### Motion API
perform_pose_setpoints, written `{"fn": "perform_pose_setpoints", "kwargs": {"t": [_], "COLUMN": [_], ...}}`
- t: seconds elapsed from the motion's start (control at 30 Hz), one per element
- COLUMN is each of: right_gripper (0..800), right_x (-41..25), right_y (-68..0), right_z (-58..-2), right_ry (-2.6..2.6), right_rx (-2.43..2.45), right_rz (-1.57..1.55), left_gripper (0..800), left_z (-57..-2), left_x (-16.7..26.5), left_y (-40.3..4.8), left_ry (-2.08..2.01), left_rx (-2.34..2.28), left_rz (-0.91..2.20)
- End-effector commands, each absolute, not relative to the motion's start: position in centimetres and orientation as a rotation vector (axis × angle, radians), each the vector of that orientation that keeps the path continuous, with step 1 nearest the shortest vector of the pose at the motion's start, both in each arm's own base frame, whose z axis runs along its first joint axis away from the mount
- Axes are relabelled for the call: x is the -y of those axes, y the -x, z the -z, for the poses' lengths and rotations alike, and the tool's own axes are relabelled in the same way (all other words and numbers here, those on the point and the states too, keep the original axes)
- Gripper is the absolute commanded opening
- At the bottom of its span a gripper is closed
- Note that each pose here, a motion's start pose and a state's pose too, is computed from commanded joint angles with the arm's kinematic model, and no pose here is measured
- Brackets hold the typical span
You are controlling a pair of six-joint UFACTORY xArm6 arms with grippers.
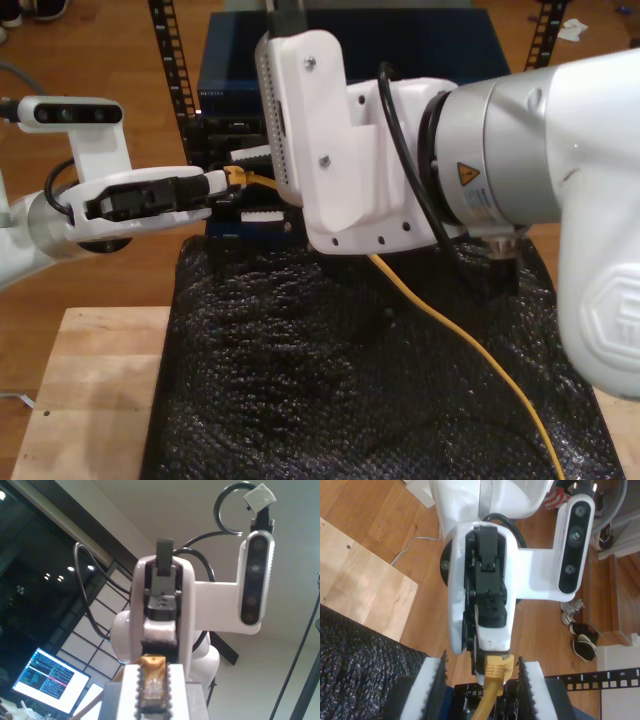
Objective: Grab the cable and plug it in
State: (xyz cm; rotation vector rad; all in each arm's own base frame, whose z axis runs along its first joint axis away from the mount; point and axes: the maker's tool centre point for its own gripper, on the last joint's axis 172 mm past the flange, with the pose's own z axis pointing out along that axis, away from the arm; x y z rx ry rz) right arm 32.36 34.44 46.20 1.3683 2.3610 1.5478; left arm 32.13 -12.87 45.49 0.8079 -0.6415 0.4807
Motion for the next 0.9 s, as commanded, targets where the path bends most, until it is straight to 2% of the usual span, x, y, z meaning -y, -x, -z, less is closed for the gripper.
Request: {"fn": "perform_pose_setpoints", "kwargs": {"t": [0.47,0.77,0.9], "right_gripper": [247,151,151], "right_x": [-34.48,-34.31,-34.3], "right_y": [-32.38,-32.91,-32.93], "right_z": [-46.31,-46.88,-46.91], "right_ry": [-1.368,-1.367,-1.365], "right_rx": [-2.357,-2.319,-2.318], "right_rz": [-1.553,-1.577,-1.578], "left_gripper": [30,30,31], "left_z": [-45.48,-45.51,-45.51], "left_x": [12.94,12.92,12.97], "left_y": [-32.04,-32.01,-31.99], "left_ry": [-0.809,-0.807,-0.807], "left_rx": [0.644,0.645,0.645], "left_rz": [-0.475,-0.476,-0.474]}}
